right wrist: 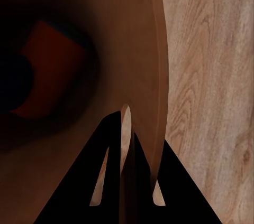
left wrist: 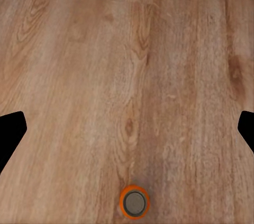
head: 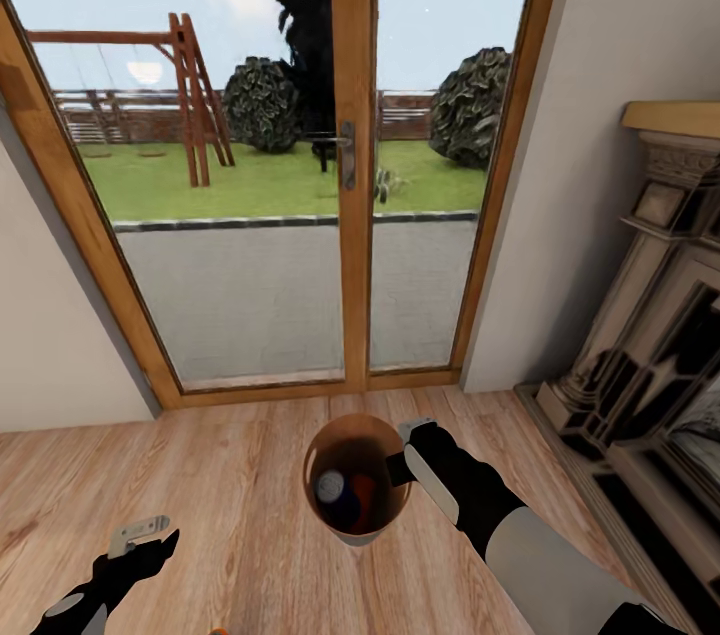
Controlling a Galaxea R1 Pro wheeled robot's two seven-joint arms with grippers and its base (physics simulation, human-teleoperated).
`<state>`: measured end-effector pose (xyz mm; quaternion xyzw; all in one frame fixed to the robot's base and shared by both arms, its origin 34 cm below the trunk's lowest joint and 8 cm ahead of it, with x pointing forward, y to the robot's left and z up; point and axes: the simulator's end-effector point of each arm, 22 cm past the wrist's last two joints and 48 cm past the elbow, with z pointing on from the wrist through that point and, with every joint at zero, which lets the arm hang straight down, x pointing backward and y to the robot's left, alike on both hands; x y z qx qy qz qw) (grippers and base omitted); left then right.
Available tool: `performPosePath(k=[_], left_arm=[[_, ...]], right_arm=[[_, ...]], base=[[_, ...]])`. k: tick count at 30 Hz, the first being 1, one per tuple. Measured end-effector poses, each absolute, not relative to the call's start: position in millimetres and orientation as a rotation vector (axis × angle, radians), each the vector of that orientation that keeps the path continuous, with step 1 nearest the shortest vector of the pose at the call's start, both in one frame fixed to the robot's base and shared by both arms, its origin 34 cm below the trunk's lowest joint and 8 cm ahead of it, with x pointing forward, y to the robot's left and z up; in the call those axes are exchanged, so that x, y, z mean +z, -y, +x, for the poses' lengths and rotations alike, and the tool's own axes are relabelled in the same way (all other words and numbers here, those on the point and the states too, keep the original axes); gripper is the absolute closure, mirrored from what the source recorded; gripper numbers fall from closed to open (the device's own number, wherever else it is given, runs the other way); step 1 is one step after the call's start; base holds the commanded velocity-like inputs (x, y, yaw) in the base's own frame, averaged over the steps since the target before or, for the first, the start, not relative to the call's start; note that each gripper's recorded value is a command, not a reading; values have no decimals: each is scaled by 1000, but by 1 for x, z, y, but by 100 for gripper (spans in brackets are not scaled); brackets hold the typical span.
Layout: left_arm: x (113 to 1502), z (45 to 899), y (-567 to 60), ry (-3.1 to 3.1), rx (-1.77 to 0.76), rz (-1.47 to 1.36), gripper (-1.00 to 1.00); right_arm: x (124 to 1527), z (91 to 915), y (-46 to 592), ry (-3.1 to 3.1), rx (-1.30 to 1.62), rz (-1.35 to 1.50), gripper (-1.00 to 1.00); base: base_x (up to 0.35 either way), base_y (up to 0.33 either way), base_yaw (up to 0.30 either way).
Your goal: Put the three can of soda from the living room inside the tash can in the kitchen.
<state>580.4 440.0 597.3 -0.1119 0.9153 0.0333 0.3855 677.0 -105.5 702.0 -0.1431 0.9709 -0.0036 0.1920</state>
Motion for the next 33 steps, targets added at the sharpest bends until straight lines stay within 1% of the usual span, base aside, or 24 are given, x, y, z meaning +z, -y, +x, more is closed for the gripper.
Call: performPosePath(k=[33], left_arm=[[533,570,-439,-2366,89,-283,-100]], right_arm=[[634,669,107,-2764,-9,-406,100]], base=[[0,0,0]])
